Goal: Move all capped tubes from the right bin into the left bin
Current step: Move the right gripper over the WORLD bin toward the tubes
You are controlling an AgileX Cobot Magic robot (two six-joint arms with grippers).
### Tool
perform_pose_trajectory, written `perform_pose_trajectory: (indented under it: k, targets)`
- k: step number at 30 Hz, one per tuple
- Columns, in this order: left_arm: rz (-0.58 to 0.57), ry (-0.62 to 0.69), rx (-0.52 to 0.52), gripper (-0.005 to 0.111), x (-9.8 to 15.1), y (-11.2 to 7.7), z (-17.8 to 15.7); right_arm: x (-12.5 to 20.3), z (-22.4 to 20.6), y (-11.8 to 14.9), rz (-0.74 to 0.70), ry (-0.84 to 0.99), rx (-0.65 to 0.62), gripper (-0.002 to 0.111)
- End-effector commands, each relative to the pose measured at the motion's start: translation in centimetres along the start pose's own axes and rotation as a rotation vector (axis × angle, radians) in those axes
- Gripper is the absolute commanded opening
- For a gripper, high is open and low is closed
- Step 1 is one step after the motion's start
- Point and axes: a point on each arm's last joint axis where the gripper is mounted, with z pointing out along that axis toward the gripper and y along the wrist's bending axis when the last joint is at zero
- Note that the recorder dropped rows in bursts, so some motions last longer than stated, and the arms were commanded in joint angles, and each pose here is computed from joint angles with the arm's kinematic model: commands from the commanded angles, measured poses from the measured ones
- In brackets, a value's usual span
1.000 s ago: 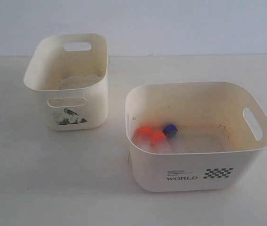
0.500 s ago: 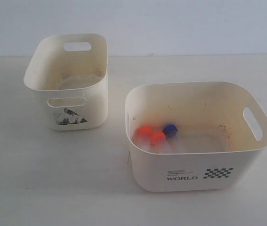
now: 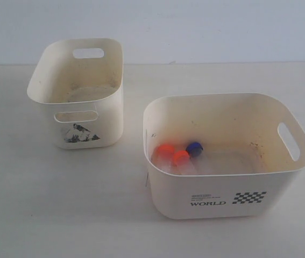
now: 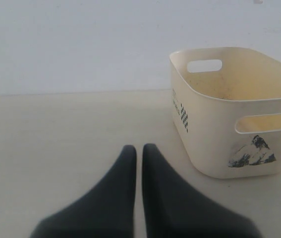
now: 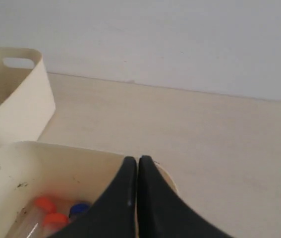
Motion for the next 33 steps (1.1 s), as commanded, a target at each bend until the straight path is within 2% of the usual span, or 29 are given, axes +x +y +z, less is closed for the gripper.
perform_pose_trajectory:
  k: [1,8,14,33]
  targets:
    - [-0.007,-0.003,-0.001,0.004,-0.1,0.0,0.0,-1.2,0.4,1.1,-0.045,-0.094,-0.045,0.0]
    - [-0.007,-0.003,-0.001,0.004,-0.1,0.0,0.0,-2.1,1.3,3.2,-0.124,-0.098,-0.147,0.0]
    - [-0.007,-0.003,-0.001,0.004,-0.1,0.0,0.0,-2.5,2.2,3.3,-0.132,-0.152,-0.125,0.0]
    - [-0.007,-0.003,-0.001,0.004,-0.1,0.0,0.0,-2.5,2.2,3.3,-0.12,-0.151,-0.126,0.0]
